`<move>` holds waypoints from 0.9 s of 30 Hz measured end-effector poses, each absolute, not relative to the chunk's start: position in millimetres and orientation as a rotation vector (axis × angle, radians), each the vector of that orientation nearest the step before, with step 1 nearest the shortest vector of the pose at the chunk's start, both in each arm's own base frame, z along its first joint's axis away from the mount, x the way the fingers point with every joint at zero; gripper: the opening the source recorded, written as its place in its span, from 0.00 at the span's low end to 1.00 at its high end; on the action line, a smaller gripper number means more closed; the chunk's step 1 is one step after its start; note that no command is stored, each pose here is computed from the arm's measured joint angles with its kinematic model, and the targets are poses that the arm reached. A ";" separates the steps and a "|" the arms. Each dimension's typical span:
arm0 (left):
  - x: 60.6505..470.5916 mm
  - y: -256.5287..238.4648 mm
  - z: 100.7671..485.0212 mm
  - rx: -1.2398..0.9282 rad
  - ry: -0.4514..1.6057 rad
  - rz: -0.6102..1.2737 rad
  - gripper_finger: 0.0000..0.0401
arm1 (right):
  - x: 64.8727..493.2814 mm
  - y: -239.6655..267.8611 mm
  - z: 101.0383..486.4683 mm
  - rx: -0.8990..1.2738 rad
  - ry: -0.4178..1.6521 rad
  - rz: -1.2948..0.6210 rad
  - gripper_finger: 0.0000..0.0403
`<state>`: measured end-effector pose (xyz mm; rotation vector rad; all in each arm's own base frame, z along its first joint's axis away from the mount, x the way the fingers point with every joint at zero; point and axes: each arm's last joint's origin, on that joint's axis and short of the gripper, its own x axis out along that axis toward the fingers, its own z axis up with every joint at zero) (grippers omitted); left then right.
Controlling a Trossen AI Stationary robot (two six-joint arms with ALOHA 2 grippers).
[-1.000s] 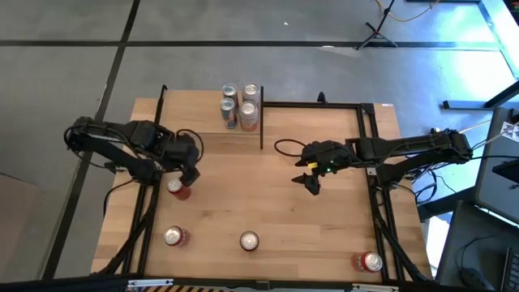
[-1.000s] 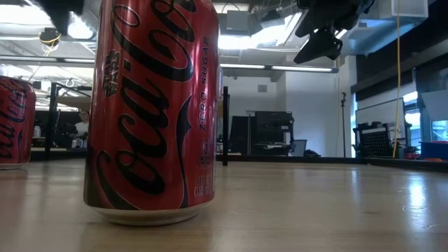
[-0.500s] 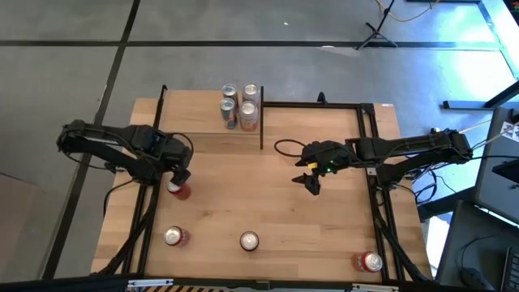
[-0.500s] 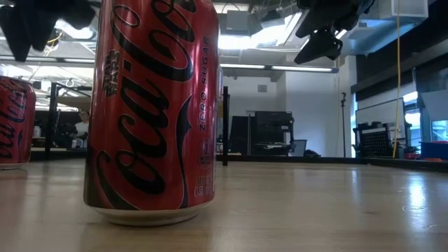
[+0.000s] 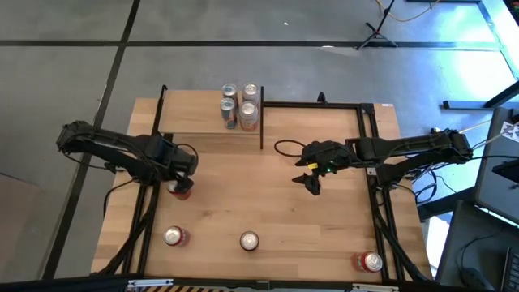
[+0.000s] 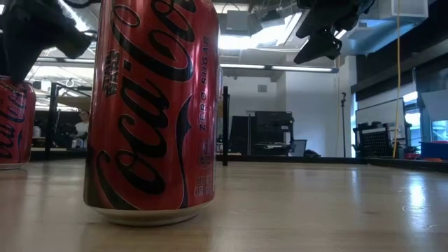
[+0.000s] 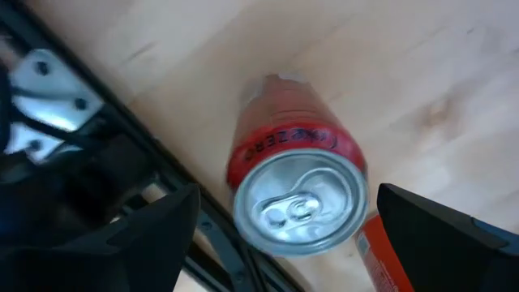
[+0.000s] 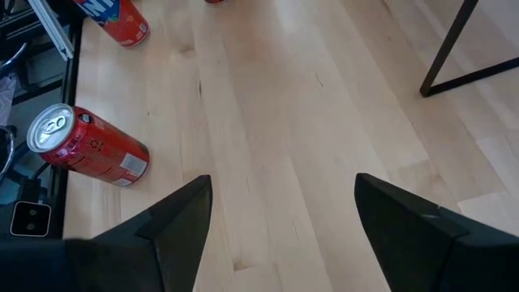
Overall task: Place canned beverage on shelf
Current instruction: Put the top red soda can on the shelf
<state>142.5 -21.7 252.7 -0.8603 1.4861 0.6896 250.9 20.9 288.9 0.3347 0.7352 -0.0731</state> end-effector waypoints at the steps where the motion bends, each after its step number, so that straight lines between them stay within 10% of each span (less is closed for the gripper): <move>1: 143.1 -22.0 249.8 -0.866 1.486 0.682 0.91 | 250.9 20.9 288.9 0.335 0.735 -0.073 0.72; 27: 143.1 -22.4 235.1 -0.728 1.533 0.520 0.65 | 250.9 20.1 288.9 0.262 0.731 -0.074 0.72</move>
